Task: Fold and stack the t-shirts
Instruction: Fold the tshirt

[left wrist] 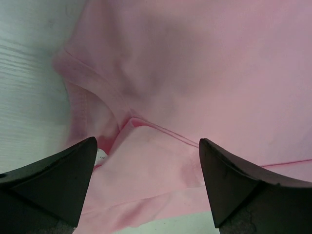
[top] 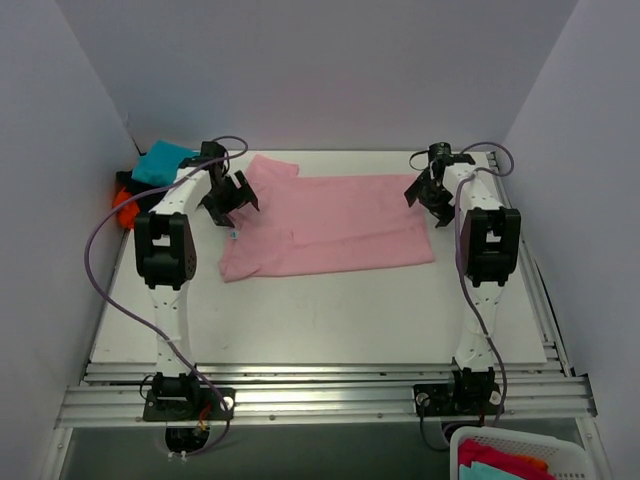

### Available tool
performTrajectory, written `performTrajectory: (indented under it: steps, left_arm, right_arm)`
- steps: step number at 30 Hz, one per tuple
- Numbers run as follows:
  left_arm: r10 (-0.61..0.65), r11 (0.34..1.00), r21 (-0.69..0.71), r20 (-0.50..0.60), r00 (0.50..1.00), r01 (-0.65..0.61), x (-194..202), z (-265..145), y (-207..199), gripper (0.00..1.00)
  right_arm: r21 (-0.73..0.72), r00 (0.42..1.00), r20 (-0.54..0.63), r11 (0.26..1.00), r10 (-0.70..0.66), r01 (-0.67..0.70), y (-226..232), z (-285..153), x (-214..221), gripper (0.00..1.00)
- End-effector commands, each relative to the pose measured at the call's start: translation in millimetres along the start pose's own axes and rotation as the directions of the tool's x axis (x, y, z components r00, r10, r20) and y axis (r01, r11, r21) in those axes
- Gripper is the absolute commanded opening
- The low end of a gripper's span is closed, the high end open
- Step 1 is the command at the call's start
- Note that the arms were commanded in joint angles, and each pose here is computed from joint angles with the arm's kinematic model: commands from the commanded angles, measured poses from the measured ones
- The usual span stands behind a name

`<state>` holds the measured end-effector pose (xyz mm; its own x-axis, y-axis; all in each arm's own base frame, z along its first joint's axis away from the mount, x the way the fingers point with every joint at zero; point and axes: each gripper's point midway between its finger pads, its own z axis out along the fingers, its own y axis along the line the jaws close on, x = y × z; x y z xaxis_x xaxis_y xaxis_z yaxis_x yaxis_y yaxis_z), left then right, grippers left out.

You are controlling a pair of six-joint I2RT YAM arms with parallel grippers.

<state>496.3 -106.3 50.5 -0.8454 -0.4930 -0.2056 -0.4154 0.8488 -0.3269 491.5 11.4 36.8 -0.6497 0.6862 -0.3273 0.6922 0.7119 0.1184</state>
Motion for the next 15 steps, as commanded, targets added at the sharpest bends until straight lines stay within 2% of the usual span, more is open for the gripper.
performTrajectory:
  steps: [1, 5, 9, 10, 13, 15]
  left_arm:
    - [0.029, 0.99, 0.133, 0.12, 0.992, -0.045, -30.9, -57.0, -27.8, 0.94]
    - [0.042, 0.993, 0.106, 0.176, 0.983, -0.061, -39.9, -81.1, -23.3, 0.94]
    - [0.039, 0.996, 0.065, 0.208, 0.977, -0.054, -34.9, -104.4, -11.9, 0.94]
    - [0.044, 0.998, 0.045, 0.192, 0.98, -0.054, -26.2, -98.0, -2.8, 0.94]
    - [0.037, 0.997, 0.053, 0.209, 0.977, -0.049, -21.4, -102.0, 5.7, 0.94]
    - [0.03, 0.996, 0.072, 0.227, 0.974, -0.047, -28.9, -103.1, 3.7, 0.94]
  right_arm:
    - [0.057, 0.999, 0.039, 0.998, -0.001, -0.001, -20.9, -38.0, -12.3, 1.0]
    - [0.051, 0.999, 0.053, 0.999, -0.006, 0.004, -31.6, -46.2, -7.0, 1.0]
    - [0.02, 0.997, 0.077, 1.0, -0.023, 0.021, -33.6, -60.5, -7.5, 1.0]
    - [0.011, 0.996, 0.083, 1.0, -0.025, 0.024, -36.2, -65.3, -5.3, 1.0]
    - [-0.05, 0.996, 0.086, 0.999, 0.004, 0.001, -40.6, -63.1, -10.3, 1.0]
    - [-0.134, 0.997, 0.074, 0.991, 0.014, -0.004, -25.8, -62.7, -11.6, 0.99]
